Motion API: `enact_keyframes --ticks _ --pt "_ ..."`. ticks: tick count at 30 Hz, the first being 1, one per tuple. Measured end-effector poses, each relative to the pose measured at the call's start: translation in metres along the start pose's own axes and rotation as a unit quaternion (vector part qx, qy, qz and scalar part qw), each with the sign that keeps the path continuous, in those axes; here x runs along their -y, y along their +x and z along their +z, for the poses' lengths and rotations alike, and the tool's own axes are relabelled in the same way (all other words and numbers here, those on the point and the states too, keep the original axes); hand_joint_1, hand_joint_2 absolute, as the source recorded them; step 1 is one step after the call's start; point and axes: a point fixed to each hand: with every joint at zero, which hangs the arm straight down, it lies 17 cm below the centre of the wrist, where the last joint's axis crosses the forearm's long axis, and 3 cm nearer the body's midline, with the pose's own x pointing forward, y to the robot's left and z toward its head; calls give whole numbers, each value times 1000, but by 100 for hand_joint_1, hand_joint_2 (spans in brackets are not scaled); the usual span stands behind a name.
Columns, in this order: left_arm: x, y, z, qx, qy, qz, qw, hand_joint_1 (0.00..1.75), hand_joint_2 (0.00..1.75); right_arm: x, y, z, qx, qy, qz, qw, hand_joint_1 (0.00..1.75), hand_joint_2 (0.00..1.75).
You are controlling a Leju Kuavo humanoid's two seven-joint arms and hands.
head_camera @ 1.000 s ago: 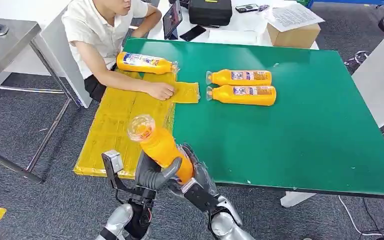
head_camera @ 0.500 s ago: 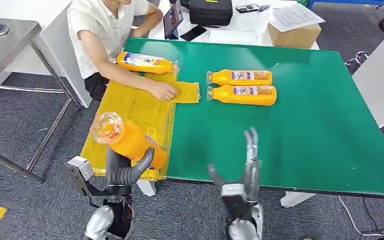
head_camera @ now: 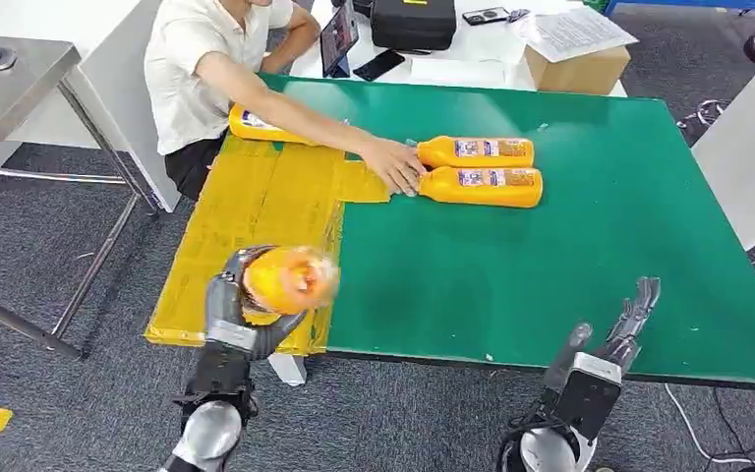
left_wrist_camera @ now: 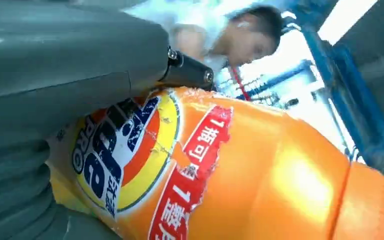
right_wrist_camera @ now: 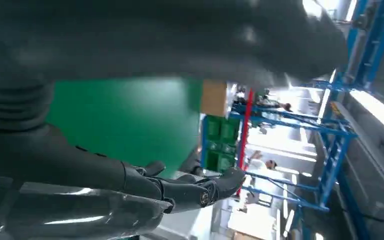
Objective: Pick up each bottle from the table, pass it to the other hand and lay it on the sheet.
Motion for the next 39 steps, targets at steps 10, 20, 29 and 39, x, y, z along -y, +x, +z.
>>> enact_keyframes --ticks 10,20,29,39 --pt "33 -38 -32 32 -121 -253 959 175 175 -23 9 5 -6 16 -39 999 0 0" --pt "38 -82 -52 -33 -177 -250 951 175 175 -50 10 17 -20 48 -71 996 0 0" --pt "50 -129 -58 -121 -228 -232 938 79 175 -73 7 28 -33 81 -94 992 0 0" --pt "65 -141 -58 -155 -254 -239 924 3 175 -81 2 33 -39 97 -96 990 0 0"
